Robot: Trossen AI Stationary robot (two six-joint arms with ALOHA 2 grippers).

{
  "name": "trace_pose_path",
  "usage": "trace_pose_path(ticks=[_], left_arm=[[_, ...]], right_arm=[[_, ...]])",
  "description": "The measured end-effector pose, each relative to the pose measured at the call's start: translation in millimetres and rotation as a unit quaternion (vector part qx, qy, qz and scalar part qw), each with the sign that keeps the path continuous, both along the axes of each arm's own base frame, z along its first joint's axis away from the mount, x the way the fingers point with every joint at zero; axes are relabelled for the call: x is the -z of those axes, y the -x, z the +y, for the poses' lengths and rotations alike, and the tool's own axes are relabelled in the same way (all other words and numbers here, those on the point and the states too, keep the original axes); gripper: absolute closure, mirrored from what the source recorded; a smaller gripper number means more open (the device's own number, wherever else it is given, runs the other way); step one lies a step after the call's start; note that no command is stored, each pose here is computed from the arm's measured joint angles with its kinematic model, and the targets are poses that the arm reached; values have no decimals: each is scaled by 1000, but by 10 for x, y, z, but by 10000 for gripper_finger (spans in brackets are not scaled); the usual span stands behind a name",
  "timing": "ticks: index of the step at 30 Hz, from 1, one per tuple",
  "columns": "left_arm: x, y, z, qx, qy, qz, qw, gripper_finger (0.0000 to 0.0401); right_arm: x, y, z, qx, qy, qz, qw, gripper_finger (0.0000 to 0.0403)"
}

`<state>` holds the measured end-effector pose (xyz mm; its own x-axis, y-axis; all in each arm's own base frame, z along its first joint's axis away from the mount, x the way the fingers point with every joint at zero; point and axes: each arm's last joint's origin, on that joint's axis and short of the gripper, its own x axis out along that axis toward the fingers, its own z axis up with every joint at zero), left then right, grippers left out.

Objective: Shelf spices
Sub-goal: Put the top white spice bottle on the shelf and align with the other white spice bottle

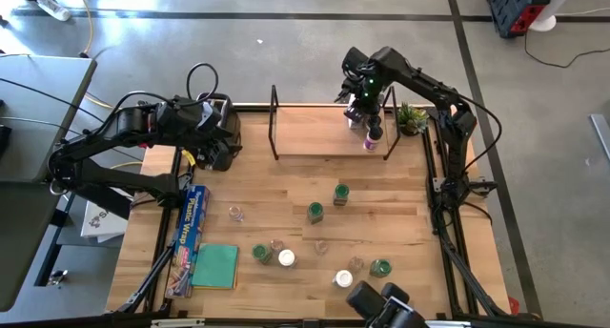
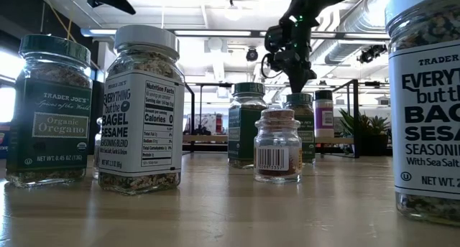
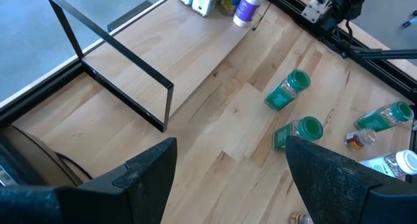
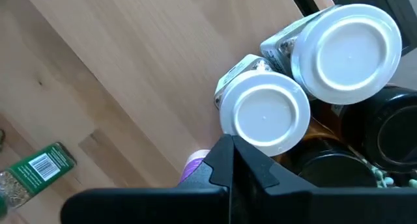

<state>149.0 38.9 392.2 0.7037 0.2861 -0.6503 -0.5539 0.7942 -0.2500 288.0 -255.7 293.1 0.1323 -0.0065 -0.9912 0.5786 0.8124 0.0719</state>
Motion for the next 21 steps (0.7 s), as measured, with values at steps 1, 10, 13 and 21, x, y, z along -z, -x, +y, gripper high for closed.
trace_pose_path(ticks=[1,10,13,21], left_arm=[[0,0,0,0,0,0,1000,119],[0,0,0,0,0,0,1000,119],[0,1,0,0,0,0,1000,119],[0,1,0,0,0,0,1000,119]], right_arm=[[0,-1,0,0,0,0,1000,401],[-38,9,30,-2,-10,-12,1000,401],[-58,18,38,-3,-8,-14,1000,401],[-62,-3,20,-5,2,-25,1000,401]])
